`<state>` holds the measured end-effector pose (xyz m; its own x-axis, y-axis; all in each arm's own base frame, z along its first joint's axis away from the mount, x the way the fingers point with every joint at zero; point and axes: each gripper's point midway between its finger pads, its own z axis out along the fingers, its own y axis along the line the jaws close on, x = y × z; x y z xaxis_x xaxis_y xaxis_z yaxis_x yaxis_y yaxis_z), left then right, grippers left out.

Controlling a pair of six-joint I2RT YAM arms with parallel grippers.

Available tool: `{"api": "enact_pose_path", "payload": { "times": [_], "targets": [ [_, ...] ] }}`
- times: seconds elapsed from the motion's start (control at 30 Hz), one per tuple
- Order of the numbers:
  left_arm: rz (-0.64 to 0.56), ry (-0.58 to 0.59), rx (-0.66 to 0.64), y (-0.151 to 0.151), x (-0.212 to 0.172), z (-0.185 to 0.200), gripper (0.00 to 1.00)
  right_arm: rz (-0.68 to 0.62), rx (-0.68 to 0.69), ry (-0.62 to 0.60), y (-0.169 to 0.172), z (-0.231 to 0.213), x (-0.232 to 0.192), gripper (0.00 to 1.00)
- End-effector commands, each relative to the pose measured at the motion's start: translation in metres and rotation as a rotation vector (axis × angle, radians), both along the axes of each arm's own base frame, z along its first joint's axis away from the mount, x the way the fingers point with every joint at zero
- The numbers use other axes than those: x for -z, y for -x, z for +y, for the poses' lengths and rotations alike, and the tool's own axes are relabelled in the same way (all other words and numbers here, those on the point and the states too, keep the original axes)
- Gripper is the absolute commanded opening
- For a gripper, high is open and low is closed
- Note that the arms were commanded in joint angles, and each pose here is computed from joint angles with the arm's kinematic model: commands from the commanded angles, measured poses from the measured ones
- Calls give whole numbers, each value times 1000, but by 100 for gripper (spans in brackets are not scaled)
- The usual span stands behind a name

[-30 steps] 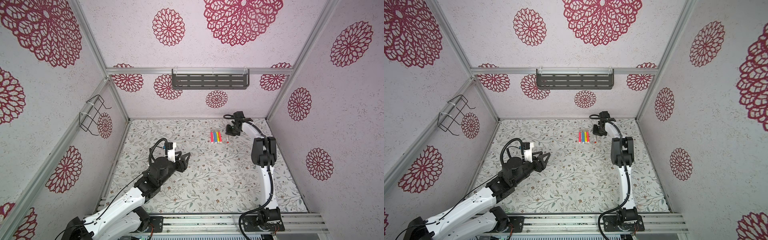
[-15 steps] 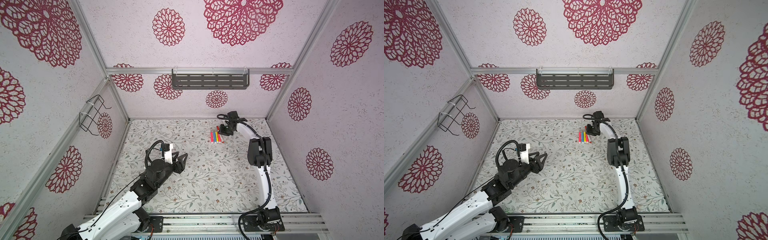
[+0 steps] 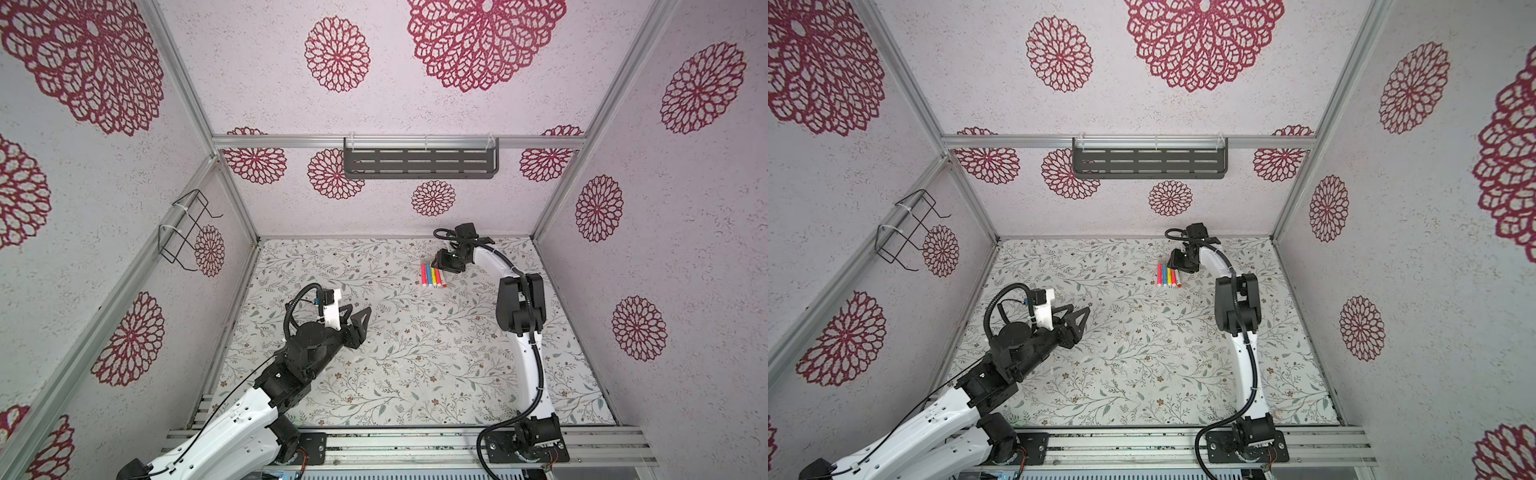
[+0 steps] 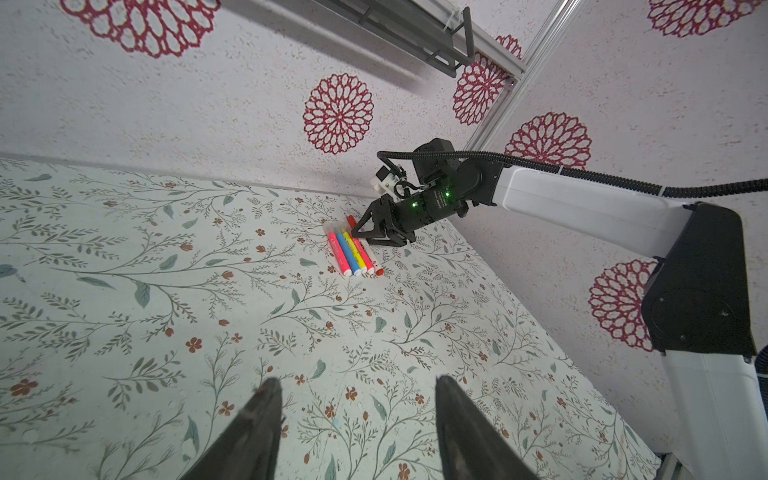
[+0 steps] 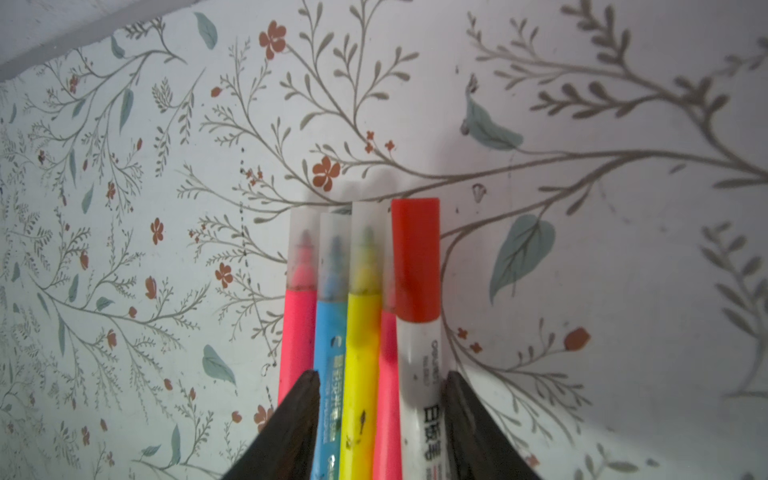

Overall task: Insert the pens into the pen caps
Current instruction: 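Lay the marker beside the highlighters and open the right gripper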

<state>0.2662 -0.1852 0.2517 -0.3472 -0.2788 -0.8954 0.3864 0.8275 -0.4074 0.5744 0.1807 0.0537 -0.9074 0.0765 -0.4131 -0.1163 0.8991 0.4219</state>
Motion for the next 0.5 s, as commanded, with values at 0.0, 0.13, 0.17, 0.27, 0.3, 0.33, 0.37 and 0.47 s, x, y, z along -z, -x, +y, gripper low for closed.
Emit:
{"api": "enact_pose_path", "payload": {
  "times": [0.0,0.13,0.17,0.27,0.3,0.33,0.37,0.47],
  "targets": [
    [2,-15,-23,0,4,6,61,-136,-16,-66,-5,6,-76,55],
    [-1,-16,-28,0,3,7,61,-186,-26,-82,1,6,-103,60],
    [0,-17,-30,0,3,8,61,-196,-24,-83,2,5,-109,62],
    [1,-22,-38,0,4,9,62,-224,-24,-91,9,2,-126,67],
    [-2,-22,-41,0,3,10,62,-232,-25,-94,12,2,-131,67],
    [-1,-23,-43,0,4,11,61,-246,-24,-95,16,1,-137,67],
    [-2,-25,-47,0,4,11,62,-261,-21,-94,20,-1,-143,67],
    [-5,-28,-54,-1,5,13,62,-291,3,-80,33,-12,-153,66]
  ]
}}
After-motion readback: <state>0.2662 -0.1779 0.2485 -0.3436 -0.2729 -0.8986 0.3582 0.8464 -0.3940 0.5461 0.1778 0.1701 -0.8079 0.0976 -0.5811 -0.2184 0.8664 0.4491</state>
